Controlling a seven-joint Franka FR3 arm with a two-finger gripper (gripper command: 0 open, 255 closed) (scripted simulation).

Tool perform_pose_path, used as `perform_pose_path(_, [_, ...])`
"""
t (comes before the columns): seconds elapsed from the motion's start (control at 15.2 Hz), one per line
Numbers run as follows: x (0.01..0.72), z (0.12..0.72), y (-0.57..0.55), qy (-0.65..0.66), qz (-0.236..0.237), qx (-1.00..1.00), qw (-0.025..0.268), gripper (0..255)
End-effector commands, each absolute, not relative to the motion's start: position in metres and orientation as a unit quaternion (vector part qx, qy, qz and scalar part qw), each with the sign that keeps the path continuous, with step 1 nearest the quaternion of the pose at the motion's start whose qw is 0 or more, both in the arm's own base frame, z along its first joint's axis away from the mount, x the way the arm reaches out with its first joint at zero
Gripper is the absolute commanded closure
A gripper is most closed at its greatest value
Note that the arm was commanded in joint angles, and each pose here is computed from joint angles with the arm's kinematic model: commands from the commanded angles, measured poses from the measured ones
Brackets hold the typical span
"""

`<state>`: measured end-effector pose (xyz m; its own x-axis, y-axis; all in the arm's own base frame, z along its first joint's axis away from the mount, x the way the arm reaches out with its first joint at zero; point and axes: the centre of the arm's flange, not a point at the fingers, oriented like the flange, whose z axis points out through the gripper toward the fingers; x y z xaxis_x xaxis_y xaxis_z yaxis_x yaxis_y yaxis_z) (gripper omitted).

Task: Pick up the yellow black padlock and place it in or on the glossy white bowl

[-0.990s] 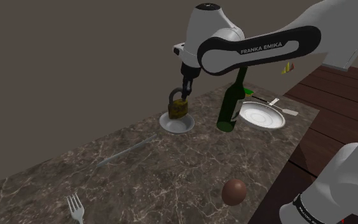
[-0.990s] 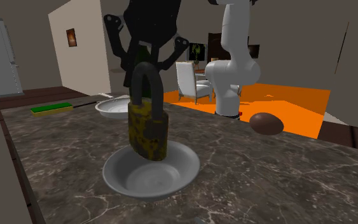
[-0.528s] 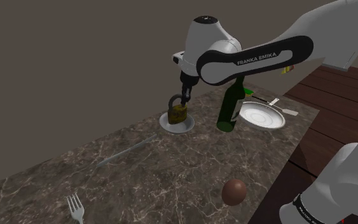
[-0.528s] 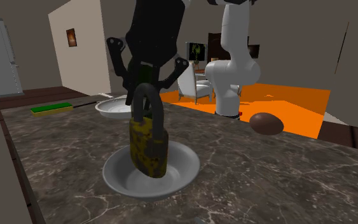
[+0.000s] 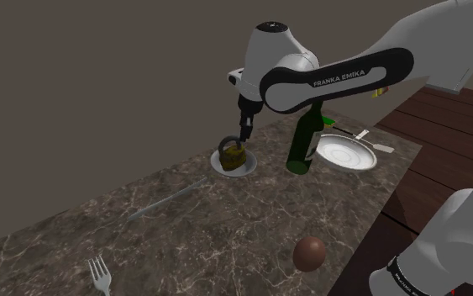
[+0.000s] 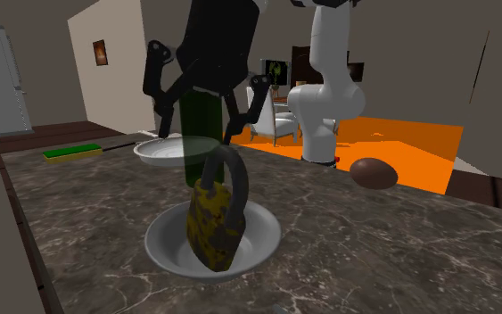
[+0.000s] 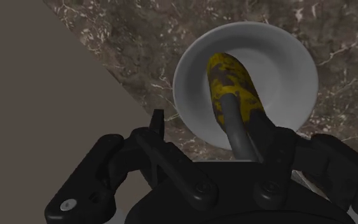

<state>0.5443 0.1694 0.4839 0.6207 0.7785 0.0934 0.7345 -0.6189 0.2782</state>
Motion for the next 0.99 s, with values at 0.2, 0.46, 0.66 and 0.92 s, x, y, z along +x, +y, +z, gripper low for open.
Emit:
perform_pose_path(0.2, [0.544,0.484,0.169,0.423,0.103,0.894,0.107,0])
perform_pose_path(0.46, [0.53,0.532,0.175,0.423,0.103,0.894,0.107,0])
perform_pose_path(0.66, [0.53,0.532,0.175,0.423,0.103,0.894,0.107,0])
perform_pose_path(0.92, [0.53,0.532,0.175,0.423,0.103,0.894,0.107,0])
